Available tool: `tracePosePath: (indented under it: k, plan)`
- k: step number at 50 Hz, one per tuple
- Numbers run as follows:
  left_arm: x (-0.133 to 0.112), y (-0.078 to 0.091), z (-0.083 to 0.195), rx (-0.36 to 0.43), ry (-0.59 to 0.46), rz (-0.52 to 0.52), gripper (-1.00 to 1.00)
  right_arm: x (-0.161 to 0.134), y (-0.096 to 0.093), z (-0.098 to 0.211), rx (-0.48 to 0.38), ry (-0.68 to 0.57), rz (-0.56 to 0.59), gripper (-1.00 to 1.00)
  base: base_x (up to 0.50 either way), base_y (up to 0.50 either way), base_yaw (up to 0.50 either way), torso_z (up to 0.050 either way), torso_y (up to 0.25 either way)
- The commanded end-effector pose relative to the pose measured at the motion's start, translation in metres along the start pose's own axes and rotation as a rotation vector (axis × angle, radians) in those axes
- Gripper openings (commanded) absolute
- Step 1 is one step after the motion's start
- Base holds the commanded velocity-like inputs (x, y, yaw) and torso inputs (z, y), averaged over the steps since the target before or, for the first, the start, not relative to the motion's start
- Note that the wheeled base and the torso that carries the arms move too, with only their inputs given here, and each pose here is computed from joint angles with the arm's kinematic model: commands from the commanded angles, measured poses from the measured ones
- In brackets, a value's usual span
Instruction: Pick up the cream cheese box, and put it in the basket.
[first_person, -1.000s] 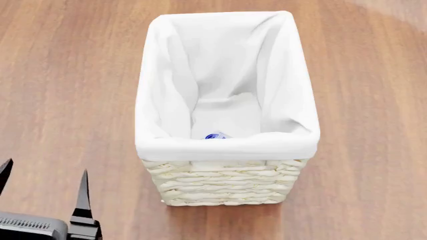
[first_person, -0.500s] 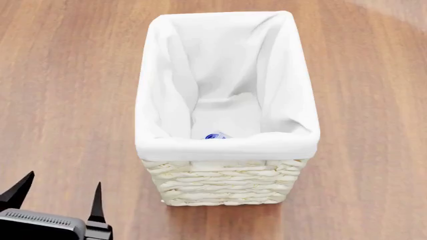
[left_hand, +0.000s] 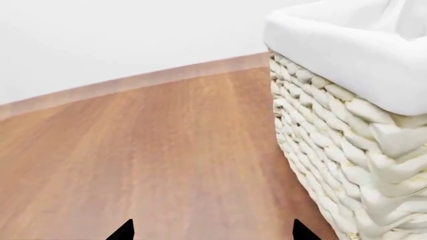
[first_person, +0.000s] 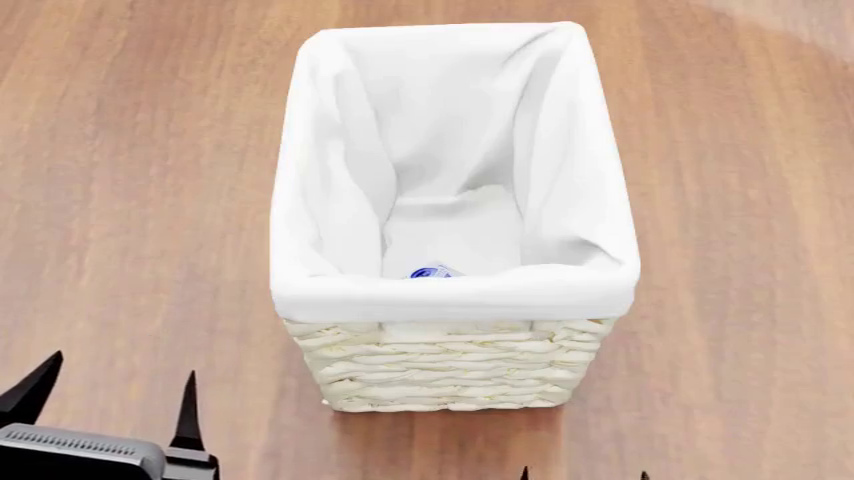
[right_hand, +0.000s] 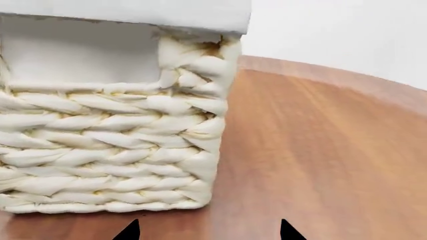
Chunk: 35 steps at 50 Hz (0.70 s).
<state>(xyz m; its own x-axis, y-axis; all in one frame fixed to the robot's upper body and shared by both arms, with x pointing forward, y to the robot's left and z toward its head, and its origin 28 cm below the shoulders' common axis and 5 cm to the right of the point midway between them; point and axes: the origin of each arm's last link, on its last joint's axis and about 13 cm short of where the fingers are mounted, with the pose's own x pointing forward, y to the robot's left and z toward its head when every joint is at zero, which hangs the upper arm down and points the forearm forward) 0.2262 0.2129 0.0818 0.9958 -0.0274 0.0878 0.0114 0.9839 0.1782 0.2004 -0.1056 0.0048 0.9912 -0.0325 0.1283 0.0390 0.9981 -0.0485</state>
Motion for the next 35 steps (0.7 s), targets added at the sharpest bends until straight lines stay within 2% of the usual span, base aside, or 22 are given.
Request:
tracePosePath:
  k: [1, 8, 14, 16, 20, 22, 25, 27, 31, 35]
  plan:
    - [-0.002, 0.002, 0.002, 0.001, -0.008, 0.012, 1.00, -0.003, -0.028, 0.024, 0.035, -0.084, -0.159, 1.00, 0.00, 0.00, 0.00, 0.000, 0.000]
    - [-0.004, 0.003, 0.005, 0.004, -0.020, 0.018, 1.00, -0.021, -0.030, 0.043, 0.071, -0.160, -0.149, 1.00, 0.00, 0.00, 0.00, 0.000, 0.000]
    - [-0.012, 0.004, 0.012, 0.011, -0.061, 0.030, 1.00, -0.023, -0.024, 0.042, 0.065, -0.169, -0.108, 1.00, 0.00, 0.00, 0.00, 0.000, 0.000]
    - [-0.019, 0.003, 0.021, 0.042, -0.128, 0.056, 1.00, -0.024, -0.018, 0.039, 0.042, -0.171, -0.061, 1.00, 0.00, 0.00, 0.00, 0.000, 0.000]
    - [-0.039, 0.002, 0.043, 0.095, -0.286, 0.090, 1.00, -0.023, -0.016, 0.044, 0.039, -0.196, -0.064, 1.00, 0.00, 0.00, 0.00, 0.000, 0.000]
    - [-0.046, 0.002, 0.053, 0.107, -0.341, 0.085, 1.00, -0.023, -0.016, 0.053, 0.009, -0.233, -0.075, 1.00, 0.00, 0.00, 0.00, 0.000, 0.000]
    - [-0.059, 0.003, 0.077, 0.144, -0.453, 0.103, 1.00, -0.024, -0.017, 0.088, 0.012, -0.346, -0.074, 1.00, 0.00, 0.00, 0.00, 0.000, 0.000]
    - [-0.065, 0.005, 0.093, 0.138, -0.495, 0.103, 1.00, -0.023, -0.015, 0.108, -0.008, -0.416, -0.073, 1.00, 0.00, 0.00, 0.00, 0.000, 0.000]
    - [-0.068, 0.005, 0.104, 0.150, -0.544, 0.107, 1.00, -0.027, -0.014, 0.135, -0.002, -0.511, -0.074, 1.00, 0.00, 0.00, 0.00, 0.000, 0.000]
    - [-0.068, 0.005, 0.104, 0.154, -0.548, 0.109, 1.00, -0.025, -0.012, 0.138, -0.014, -0.520, -0.067, 1.00, 0.00, 0.00, 0.00, 0.000, 0.000]
